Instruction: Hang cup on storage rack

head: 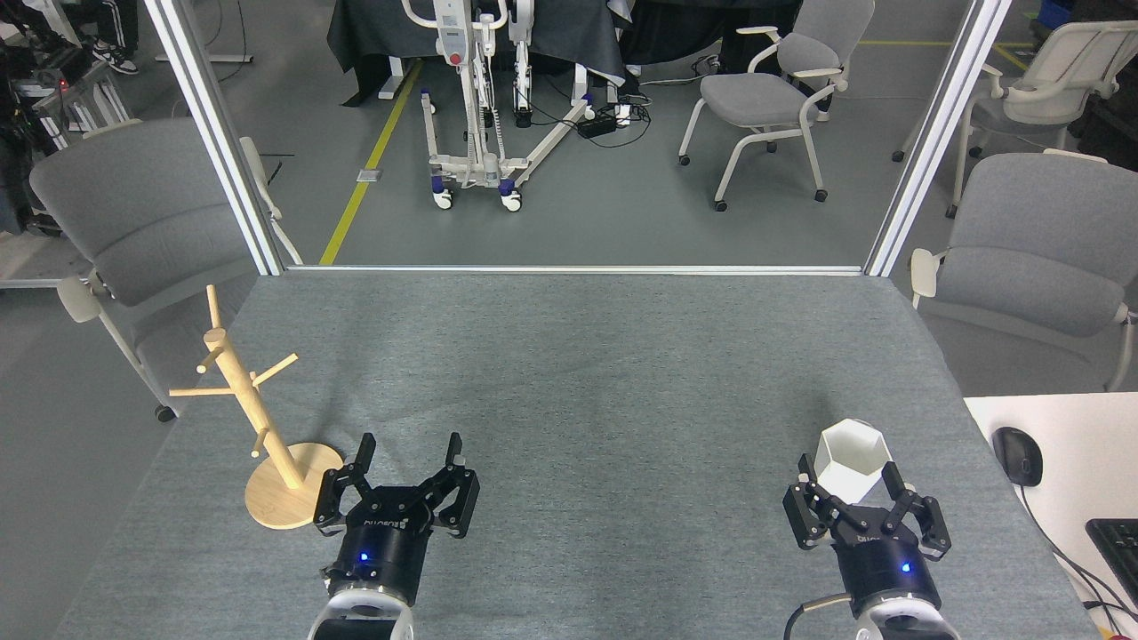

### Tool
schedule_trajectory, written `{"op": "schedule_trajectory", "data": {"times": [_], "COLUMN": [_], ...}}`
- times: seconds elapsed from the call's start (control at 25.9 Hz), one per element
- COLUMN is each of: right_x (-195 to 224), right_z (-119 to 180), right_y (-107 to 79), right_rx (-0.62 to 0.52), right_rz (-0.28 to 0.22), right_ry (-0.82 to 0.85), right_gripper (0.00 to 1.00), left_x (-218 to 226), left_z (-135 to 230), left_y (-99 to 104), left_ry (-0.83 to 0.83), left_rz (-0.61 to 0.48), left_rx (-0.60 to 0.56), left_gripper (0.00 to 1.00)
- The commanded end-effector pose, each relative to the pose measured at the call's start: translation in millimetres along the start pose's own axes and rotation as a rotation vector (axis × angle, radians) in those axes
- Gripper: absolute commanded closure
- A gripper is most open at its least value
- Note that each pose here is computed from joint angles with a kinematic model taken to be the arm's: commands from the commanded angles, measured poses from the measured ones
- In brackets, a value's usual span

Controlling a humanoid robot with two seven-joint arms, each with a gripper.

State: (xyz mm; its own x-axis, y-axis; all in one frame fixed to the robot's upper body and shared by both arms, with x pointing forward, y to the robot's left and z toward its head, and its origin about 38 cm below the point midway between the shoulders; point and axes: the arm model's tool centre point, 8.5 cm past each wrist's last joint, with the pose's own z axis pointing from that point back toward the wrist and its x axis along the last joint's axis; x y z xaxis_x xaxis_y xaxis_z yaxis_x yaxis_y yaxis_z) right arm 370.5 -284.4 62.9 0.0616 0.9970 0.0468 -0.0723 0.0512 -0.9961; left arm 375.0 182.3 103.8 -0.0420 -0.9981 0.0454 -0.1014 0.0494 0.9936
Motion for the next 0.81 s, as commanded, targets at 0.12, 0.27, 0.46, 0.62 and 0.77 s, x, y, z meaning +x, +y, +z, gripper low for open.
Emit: {"op": "schedule_trajectory", "data": {"times": [0.12, 0.27, 0.46, 0.62, 0.77], "right_x": [-0.3, 0.2, -4.3, -32.5, -41.0], "right_z": [0.0, -0.1, 1.1, 2.2, 1.9], "right_y": [-0.1, -0.1, 1.5, 20.7, 35.7], "right_rx": [0.0, 0.0, 0.004, 0.05, 0.004], "right_rz": [0.0, 0.0, 0.004, 0.029, 0.028], "right_ry": [0.001, -0.001, 0.008, 0.043, 0.052], "right_gripper": [0.0, 0.0, 0.0, 0.0, 0.0], "left_x": [3.5, 11.8, 11.4, 11.5, 11.6], "left_z": [3.3, 8.1, 8.6, 9.1, 9.4], "left_y": [-4.1, -0.8, -0.9, -2.5, -7.2], "left_ry": [-0.015, -0.042, -0.036, -0.037, -0.034], "left_rz": [0.004, 0.007, 0.004, 0.004, 0.006], "left_rx": [0.003, 0.012, 0.012, 0.007, -0.007], "left_gripper": [0.0, 0.0, 0.01, 0.0, 0.01]}}
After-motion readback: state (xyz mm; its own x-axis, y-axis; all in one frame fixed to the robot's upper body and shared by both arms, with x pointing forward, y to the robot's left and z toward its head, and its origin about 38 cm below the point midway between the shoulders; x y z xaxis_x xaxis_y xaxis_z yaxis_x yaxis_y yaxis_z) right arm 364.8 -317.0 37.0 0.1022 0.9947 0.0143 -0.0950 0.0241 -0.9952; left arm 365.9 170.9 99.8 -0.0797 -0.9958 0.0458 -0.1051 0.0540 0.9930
